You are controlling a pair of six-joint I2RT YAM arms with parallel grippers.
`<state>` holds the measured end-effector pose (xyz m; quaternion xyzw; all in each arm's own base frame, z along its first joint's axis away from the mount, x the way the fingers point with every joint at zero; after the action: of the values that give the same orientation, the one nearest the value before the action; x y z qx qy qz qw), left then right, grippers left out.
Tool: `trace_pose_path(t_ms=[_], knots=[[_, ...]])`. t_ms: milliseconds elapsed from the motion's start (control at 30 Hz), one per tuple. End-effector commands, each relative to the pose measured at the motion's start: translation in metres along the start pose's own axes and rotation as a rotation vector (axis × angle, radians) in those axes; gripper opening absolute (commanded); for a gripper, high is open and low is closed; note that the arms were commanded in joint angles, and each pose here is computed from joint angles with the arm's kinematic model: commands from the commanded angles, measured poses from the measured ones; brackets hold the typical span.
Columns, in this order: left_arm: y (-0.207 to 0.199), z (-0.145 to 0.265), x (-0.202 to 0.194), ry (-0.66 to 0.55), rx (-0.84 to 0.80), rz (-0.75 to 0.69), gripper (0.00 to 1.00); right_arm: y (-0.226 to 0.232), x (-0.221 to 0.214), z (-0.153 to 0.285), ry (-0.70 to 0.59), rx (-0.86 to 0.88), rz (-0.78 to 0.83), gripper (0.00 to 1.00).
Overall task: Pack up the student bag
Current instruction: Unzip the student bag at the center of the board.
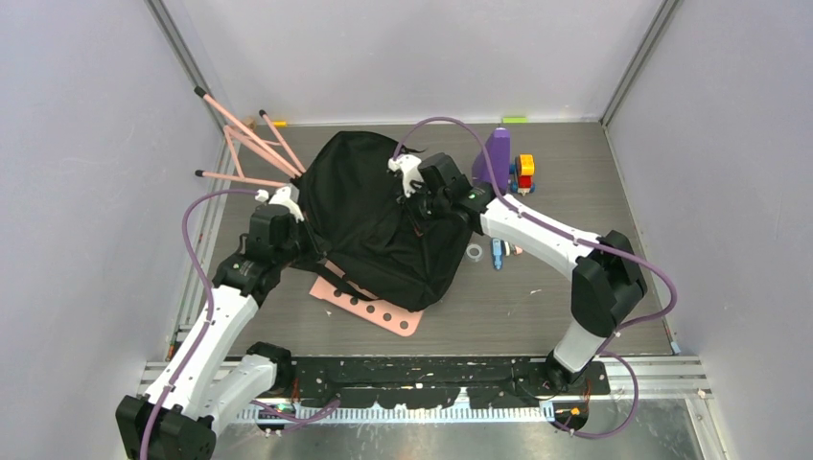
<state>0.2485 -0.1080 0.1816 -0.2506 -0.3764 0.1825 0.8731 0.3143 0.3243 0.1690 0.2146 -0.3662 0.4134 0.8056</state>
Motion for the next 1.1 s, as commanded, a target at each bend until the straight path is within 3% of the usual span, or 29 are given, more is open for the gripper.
trace_pose_path(t_ms=[0, 200, 333, 367, 433, 500, 533, 567, 600, 667, 800, 1067], knots=[[0.020, 0.011, 0.008, -0.057, 0.093, -0.062, 0.00, -0.090, 0.045, 0.046, -0.130, -0.406, -0.022, 0.01], [0.034, 0.020, 0.003, -0.061, 0.141, -0.082, 0.00, -0.159, 0.036, 0.071, -0.116, -0.581, -0.067, 0.01], [0.029, 0.024, 0.003, -0.055, 0.118, -0.112, 0.00, -0.180, 0.042, 0.078, -0.144, -0.609, -0.088, 0.01], [0.026, 0.026, 0.005, -0.050, 0.101, -0.137, 0.04, -0.181, 0.043, 0.078, -0.145, -0.607, -0.086, 0.01], [0.014, 0.032, 0.013, -0.053, 0.061, -0.210, 0.32, -0.176, 0.048, 0.080, -0.159, -0.578, -0.084, 0.02], [-0.004, 0.044, 0.030, -0.083, 0.018, -0.280, 0.60, -0.168, 0.052, 0.084, -0.174, -0.543, -0.093, 0.19], [-0.013, 0.050, 0.040, -0.107, 0.001, -0.317, 0.67, -0.164, 0.054, 0.089, -0.186, -0.532, -0.098, 0.33], [-0.023, 0.056, 0.052, -0.135, -0.013, -0.350, 0.71, -0.160, 0.056, 0.095, -0.196, -0.528, -0.117, 0.40], [-0.036, 0.062, 0.062, -0.158, -0.038, -0.374, 0.73, -0.157, 0.054, 0.097, -0.197, -0.524, -0.133, 0.51], [-0.060, 0.067, 0.074, -0.178, -0.087, -0.425, 0.75, -0.151, 0.052, 0.106, -0.204, -0.522, -0.180, 0.60], [-0.108, 0.051, 0.076, -0.165, -0.148, -0.534, 0.78, -0.142, 0.039, 0.121, -0.203, -0.541, -0.286, 0.63], [-0.179, -0.025, 0.030, -0.028, -0.234, -0.640, 0.86, -0.127, 0.020, 0.147, -0.217, -0.571, -0.375, 0.64]])
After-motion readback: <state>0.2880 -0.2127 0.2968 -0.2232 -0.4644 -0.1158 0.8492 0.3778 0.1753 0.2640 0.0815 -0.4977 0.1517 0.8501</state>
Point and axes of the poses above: each gripper's point midway between its finger pads, its own z axis back along the fingers, its own y axis along the line the jaws close on, x = y × z, the point moved 1 cm from there along z, back along the fingers, and after that the axes turned 10 degrees about z, right-handed, at the moved point
